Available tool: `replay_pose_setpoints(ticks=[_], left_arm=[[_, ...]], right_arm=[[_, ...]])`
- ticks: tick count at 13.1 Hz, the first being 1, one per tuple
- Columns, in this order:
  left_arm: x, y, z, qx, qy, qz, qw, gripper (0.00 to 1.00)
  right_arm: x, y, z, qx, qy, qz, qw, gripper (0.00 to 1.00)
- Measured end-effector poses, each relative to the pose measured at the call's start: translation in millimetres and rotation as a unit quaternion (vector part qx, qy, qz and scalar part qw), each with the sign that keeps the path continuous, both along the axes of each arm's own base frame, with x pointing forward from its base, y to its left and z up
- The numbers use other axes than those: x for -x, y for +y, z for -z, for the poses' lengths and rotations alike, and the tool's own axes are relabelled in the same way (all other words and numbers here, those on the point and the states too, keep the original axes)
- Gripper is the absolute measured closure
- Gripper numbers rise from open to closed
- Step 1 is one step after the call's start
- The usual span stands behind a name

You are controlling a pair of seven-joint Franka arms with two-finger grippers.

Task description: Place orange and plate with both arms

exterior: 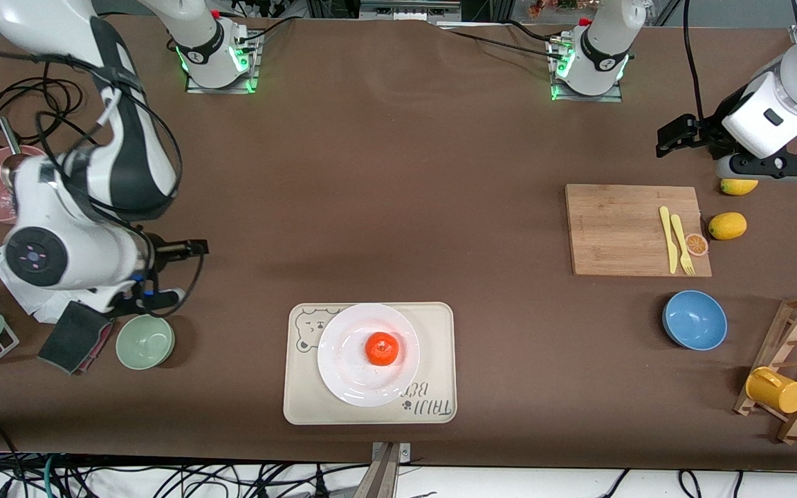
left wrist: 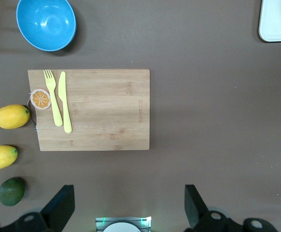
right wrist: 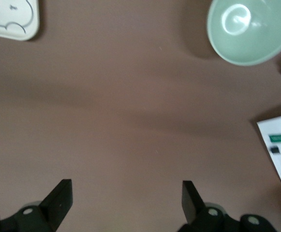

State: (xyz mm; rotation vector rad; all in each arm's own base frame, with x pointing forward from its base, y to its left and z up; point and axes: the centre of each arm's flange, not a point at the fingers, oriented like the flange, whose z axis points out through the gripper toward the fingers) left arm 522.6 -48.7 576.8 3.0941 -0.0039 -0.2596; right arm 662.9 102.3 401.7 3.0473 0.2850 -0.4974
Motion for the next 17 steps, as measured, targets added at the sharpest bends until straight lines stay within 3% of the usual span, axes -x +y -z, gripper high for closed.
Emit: replay_pose_setpoints(ticks=[2,5,10,12,14,17], left_arm=[[0,0,0,0.000,0.000,0.000,1.000,0.00],[0,0,0,0.000,0.000,0.000,1.000,0.00],[0,0,0,0.000,0.000,0.000,1.000,0.00],[0,0,0,0.000,0.000,0.000,1.000,0.00],[0,0,0,0.000,0.000,0.000,1.000,0.00],[0,0,0,0.000,0.000,0.000,1.000,0.00]], right_arm=[[8,-12,-27,0.009,-0.002,0.007,1.000,0.00],[30,-35,-61,0.007,-0.028,0.022,0.999,0.00],[98,-88,-129,0.009,-0.075,0.051,0.996,0.00],[118,-114,-157,0.011,-0.069,0.075,0.995,0.00],[128,-130,-169,0.011,-0.063,0.089,0.994,0.00],[126,-127,-183,0.010,-0.077,0.088,0.993,0.00]])
